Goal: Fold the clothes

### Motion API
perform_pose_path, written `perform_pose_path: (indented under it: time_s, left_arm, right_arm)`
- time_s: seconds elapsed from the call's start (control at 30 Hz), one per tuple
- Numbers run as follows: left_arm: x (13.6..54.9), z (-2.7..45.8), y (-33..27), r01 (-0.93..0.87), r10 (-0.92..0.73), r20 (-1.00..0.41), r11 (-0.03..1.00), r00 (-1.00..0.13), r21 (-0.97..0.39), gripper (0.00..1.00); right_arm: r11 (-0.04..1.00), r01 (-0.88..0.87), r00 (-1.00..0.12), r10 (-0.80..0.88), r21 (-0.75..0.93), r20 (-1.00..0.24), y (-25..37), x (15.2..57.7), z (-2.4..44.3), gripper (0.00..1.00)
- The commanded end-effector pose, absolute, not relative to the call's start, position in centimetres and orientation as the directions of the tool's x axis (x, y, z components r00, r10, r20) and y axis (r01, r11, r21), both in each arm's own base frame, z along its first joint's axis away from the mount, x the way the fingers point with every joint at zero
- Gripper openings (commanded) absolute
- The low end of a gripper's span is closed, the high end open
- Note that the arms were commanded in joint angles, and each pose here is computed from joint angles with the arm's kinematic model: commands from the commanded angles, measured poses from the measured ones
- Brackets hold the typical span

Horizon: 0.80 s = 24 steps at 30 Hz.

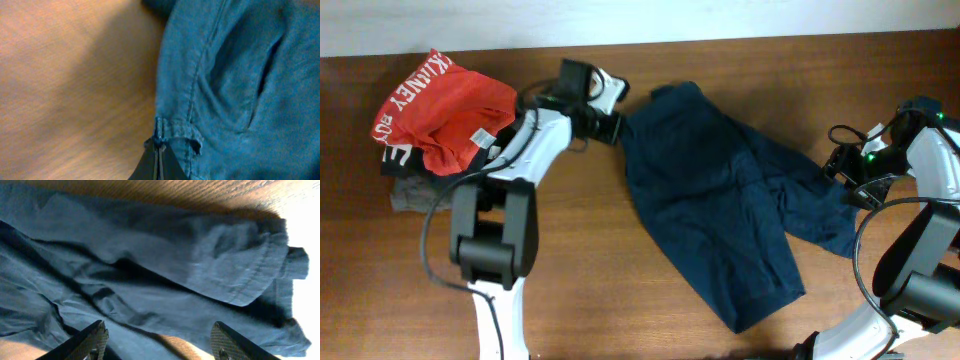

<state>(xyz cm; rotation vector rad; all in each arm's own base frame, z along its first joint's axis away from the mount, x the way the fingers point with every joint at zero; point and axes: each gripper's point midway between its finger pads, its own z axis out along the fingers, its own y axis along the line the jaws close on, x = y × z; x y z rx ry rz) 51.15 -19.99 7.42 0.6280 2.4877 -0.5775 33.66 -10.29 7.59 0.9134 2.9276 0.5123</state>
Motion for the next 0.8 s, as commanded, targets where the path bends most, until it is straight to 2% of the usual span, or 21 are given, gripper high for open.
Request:
perform_pose_path:
  time_s: [0.0, 0.1, 0.27, 0.37, 0.5, 0.6, 0.67, 0.7, 0.77]
  left_arm:
    - [52.7, 19.5, -17.5, 0.541, 0.27, -0.724, 0.825, -0.635, -0.167, 0.0]
    - [51.3, 21.7, -15.1, 0.475, 0.281, -0.705, 0.876, -0.651, -0.089, 0.0]
    - [48.3, 21.6, -9.8, 0.318, 0.307, -0.579, 0.944, -0.755, 0.087, 0.0]
    - [46.9, 20.6, -9.5, 0.324, 0.318, -0.521, 0.942, -0.792, 0.082, 0.0]
    - [46.8, 20.3, -9.5, 0.326, 0.319, -0.51, 0.942, -0.799, 0.08, 0.0]
    - [46.9, 20.4, -9.6, 0.326, 0.319, -0.516, 0.942, -0.795, 0.081, 0.0]
    - [46.9, 20.4, -9.5, 0.326, 0.319, -0.515, 0.942, -0.795, 0.081, 0.0]
    - [46.9, 20.4, -9.5, 0.326, 0.319, -0.515, 0.942, -0.795, 0.081, 0.0]
    - [46.9, 20.4, -9.5, 0.325, 0.318, -0.515, 0.942, -0.796, 0.081, 0.0]
  right_arm:
    - [0.783, 0.53, -0.837, 0.545, 0.326, 0.052, -10.0, 33.8, 8.1, 0.71]
    - [0.782, 0.531, -0.837, 0.545, 0.325, 0.057, -10.0, 33.7, 8.0, 0.71]
    - [0.786, 0.529, -0.844, 0.528, 0.32, 0.098, -8.7, 32.6, 6.4, 0.71]
    - [0.805, 0.497, -0.864, 0.495, 0.324, 0.094, -7.3, 32.6, 4.8, 0.72]
    - [0.844, 0.384, -0.918, 0.394, 0.374, 0.053, -3.8, 33.1, 2.4, 0.79]
    - [0.865, 0.298, -0.945, 0.326, 0.405, -0.001, -1.1, 33.9, 1.0, 0.78]
    - [0.876, 0.251, -0.956, 0.292, 0.412, -0.039, 0.1, 34.5, 0.6, 0.63]
    - [0.883, 0.234, -0.959, 0.277, 0.407, -0.05, 0.5, 34.8, 0.6, 0.5]
    - [0.888, 0.216, -0.964, 0.261, 0.406, -0.057, 1.0, 34.9, 0.9, 0.13]
